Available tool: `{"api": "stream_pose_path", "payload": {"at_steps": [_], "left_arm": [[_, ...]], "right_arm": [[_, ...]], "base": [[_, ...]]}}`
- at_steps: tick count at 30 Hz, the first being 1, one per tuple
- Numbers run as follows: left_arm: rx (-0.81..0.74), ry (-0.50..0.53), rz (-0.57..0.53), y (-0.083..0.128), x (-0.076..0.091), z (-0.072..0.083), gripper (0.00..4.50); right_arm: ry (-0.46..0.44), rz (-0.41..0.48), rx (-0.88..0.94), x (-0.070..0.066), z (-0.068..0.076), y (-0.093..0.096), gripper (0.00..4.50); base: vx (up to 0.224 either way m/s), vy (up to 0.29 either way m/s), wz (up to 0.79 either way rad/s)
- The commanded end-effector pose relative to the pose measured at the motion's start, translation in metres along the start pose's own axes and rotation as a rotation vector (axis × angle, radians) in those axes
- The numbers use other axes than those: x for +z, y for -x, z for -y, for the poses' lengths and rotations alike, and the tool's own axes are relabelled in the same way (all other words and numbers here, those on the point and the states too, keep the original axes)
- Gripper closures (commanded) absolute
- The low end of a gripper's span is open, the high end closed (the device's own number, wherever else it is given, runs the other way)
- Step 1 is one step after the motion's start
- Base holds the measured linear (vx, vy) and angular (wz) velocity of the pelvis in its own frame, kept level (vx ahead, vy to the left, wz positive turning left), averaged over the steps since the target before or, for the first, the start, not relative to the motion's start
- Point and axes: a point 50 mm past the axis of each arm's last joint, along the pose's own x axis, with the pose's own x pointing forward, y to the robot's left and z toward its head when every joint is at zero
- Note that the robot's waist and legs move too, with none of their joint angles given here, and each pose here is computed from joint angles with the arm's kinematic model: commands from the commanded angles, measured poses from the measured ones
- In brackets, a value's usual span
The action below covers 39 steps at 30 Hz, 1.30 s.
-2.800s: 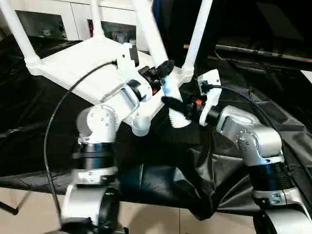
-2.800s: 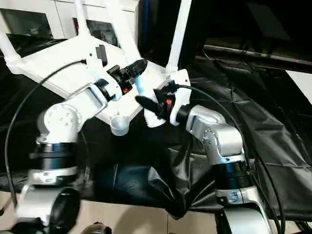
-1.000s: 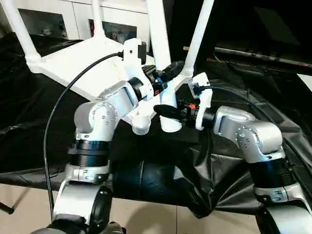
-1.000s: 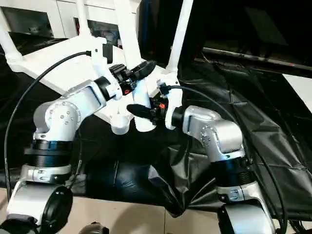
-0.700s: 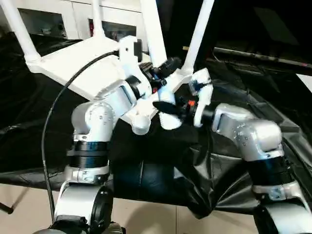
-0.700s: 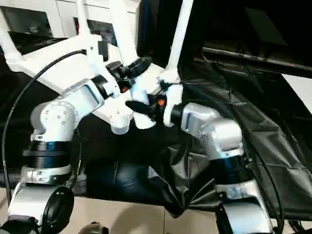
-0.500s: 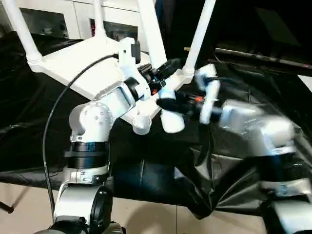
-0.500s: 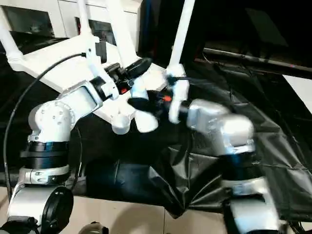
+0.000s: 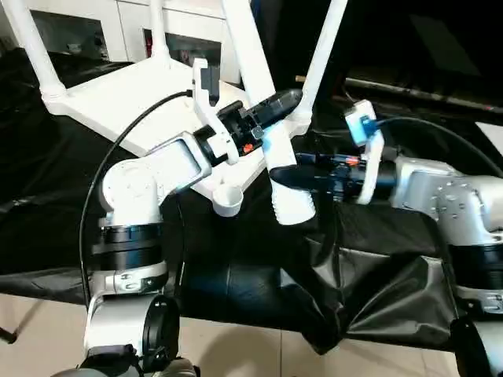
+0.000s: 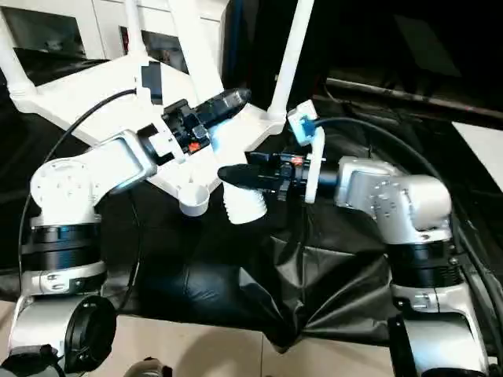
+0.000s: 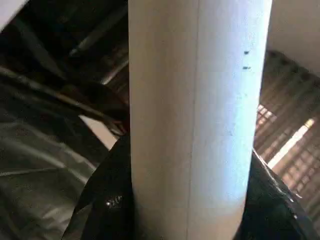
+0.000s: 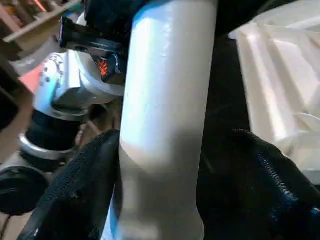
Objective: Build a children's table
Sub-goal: Pick table leg
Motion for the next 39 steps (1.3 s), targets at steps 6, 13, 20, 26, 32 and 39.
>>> {"api": "stream_pose_path", "payload": {"at_steps": [6, 13, 20, 26, 32, 39], "left_arm": [[-0.125, -0.070, -0.059, -0.004, -0.003, 0.020, 2.60], [-0.100, -0.256, -0.220, -0.006, -0.014, 0.018, 2.60], [-0.168, -0.305, -0.276, -0.013, -0.012, 0.020, 2.60], [-0.246, -0.280, -0.261, -0.015, -0.010, 0.027, 2.60], [-0.303, -0.268, -0.267, -0.015, -0.011, 0.030, 2.60], [-0.334, -0.256, -0.282, -0.014, -0.016, 0.032, 2.60]], "right_arm": [[0.010, 0.000, -0.002, 0.005, -0.001, 0.005, 1.07], [0.027, -0.010, 0.020, 0.001, -0.003, -0.001, 1.07], [0.043, -0.064, 0.020, -0.014, -0.003, -0.003, 1.07], [0.022, -0.077, 0.022, -0.023, -0.004, -0.002, 1.07], [0.013, -0.072, 0.051, -0.027, -0.006, -0.004, 1.07], [0.006, -0.052, 0.098, -0.025, -0.008, -0.008, 1.07]], "base": [[0.000, 0.000, 0.00], [0.000, 0.000, 0.00], [0.000, 0.000, 0.00], [0.000, 0.000, 0.00], [0.000, 0.000, 0.00], [0.000, 0.000, 0.00]]}}
